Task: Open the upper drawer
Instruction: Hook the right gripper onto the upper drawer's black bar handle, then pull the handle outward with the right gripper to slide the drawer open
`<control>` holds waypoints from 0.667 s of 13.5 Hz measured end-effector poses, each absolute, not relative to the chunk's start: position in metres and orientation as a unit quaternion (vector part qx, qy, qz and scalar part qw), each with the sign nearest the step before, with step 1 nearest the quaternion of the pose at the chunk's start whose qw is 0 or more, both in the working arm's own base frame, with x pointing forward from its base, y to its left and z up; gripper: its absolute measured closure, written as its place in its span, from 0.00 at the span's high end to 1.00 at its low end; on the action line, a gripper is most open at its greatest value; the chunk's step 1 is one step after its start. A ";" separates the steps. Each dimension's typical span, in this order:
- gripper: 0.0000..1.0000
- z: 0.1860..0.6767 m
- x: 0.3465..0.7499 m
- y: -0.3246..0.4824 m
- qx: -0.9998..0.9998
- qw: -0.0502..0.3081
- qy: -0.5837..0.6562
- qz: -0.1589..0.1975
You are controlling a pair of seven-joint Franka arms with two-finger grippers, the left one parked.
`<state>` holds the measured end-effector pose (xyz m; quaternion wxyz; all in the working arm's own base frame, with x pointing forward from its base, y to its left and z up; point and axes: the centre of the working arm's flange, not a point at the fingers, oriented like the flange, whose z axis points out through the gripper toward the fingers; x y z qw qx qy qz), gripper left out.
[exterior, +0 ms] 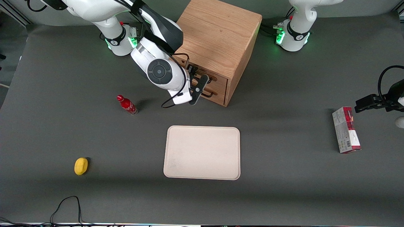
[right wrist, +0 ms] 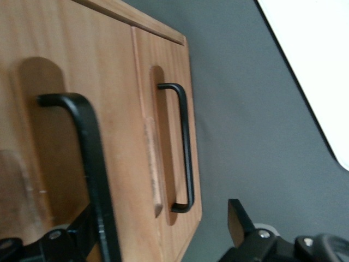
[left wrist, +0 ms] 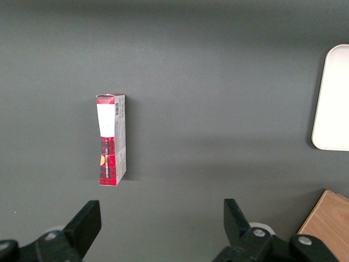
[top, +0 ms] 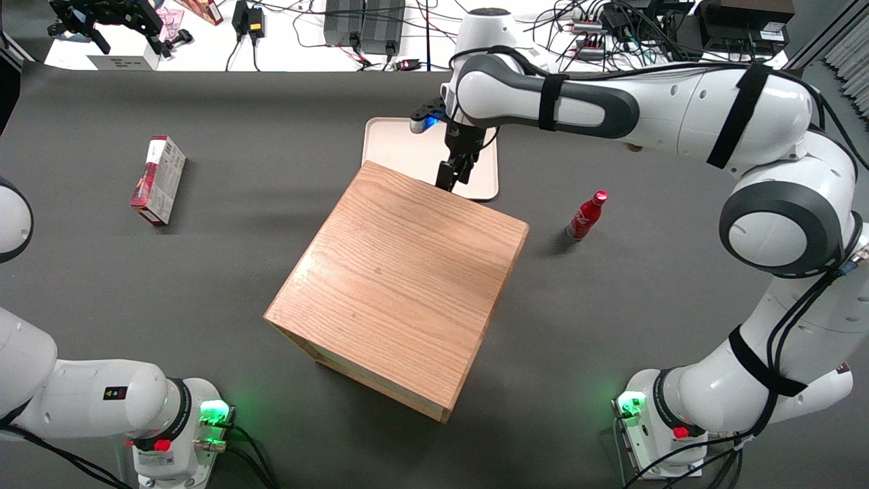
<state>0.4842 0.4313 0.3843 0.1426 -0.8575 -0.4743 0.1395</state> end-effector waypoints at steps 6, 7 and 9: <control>1.00 0.394 0.518 0.402 -0.853 0.112 -0.499 0.104; 1.00 0.397 0.525 0.396 -0.855 0.104 -0.500 0.097; 1.00 0.401 0.539 0.384 -0.855 0.098 -0.502 0.086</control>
